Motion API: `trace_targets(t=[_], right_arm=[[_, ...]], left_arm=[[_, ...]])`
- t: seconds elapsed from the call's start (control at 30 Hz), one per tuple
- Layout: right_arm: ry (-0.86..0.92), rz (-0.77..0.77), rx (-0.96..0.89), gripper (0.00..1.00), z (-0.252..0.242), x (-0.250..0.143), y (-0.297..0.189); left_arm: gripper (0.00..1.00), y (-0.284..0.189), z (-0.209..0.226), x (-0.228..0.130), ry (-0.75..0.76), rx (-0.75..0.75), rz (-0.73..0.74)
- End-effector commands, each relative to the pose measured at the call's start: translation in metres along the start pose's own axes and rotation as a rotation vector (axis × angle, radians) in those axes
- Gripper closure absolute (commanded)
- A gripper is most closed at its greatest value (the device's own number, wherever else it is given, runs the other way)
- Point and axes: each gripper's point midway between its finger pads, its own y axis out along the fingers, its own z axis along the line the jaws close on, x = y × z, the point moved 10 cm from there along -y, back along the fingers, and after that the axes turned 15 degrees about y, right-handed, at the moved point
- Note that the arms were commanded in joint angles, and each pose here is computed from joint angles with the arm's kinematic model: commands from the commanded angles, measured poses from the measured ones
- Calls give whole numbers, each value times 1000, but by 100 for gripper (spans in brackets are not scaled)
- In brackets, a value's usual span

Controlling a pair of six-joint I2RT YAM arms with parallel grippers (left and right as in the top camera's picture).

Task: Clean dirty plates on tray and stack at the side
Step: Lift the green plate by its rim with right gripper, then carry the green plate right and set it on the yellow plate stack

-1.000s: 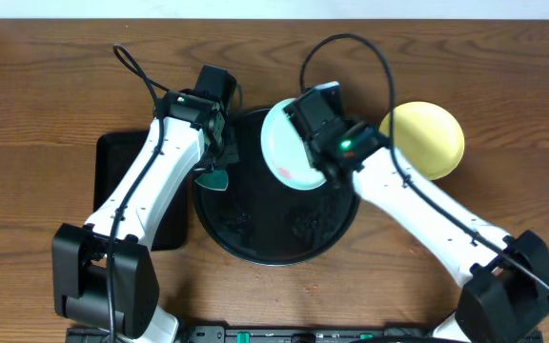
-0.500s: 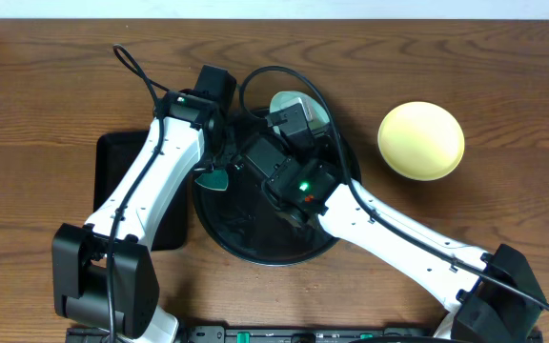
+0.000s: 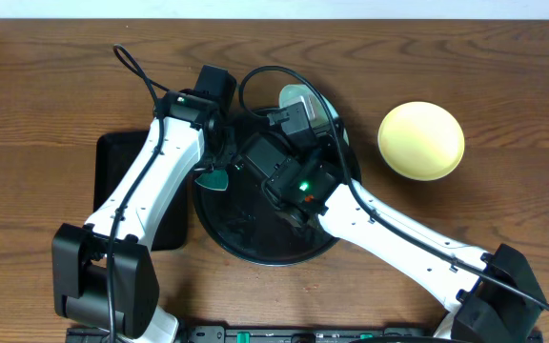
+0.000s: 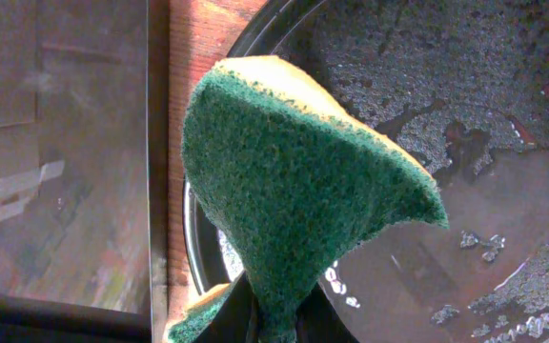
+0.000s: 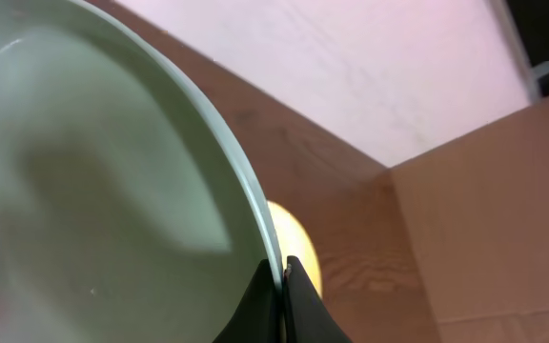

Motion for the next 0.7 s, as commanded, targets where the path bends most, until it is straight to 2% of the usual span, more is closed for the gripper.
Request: trace_targets(t=[0.0,0.17,0.43,0.67], right_arm=[[29,37,95,99,-3,3,-7],[78,137,177,99,-2,-3,3],[188,388,356,99,-11,-11,43],[377,632,532,99,-43,-18,93]], left_arm=[[92,1,1,0,-18,7,3],[92,1,1,0,-18,7,3],[92,1,1,0,-18,7,4],[92,1,1,0,-18,6,4]])
